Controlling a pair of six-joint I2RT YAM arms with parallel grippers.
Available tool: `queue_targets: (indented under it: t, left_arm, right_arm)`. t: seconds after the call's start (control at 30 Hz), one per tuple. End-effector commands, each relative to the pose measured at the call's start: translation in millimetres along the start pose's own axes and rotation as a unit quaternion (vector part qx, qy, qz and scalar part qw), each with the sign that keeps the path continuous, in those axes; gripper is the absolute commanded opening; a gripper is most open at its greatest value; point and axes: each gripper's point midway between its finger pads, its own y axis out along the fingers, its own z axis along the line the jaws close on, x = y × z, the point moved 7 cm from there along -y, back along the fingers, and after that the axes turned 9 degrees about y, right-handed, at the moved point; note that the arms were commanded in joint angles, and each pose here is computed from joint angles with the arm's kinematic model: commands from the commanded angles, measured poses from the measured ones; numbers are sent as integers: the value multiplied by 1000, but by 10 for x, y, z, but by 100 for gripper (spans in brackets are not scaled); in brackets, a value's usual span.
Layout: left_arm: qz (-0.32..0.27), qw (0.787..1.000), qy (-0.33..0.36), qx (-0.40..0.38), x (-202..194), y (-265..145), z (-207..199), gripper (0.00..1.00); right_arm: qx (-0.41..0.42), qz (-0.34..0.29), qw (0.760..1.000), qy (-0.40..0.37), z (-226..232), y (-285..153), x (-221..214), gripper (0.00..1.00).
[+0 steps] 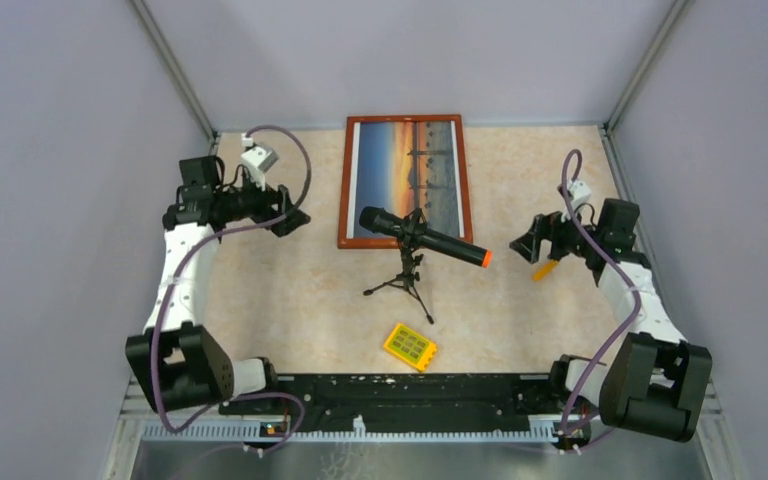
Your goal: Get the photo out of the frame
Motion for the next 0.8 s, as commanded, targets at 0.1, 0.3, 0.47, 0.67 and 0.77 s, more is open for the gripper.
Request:
queue_targets:
  t: [0.1,0.3,0.47,0.67,0.77]
  left_arm:
    - [-29,968,220,-116,413,-313,-922,98]
    - [68,927,316,-188,-96,-443,-1373,98]
    - [120,896,353,-242,-437,-426,-1616,98]
    - [196,840,414,-290,-739,-101,-1997,93]
    - [224,803,473,-287,-863,51,-2247,92]
  right_arm:
    - [-36,-17,999,32,3,-66,369,99]
    - [-44,-32,997,54,-30,-55,401,99]
    - [-49,-34,996,60,-66,-36,419,99]
    - [-61,-28,995,68,-136,-12,405,99]
    - [-67,-27,995,67,-152,-27,400,99]
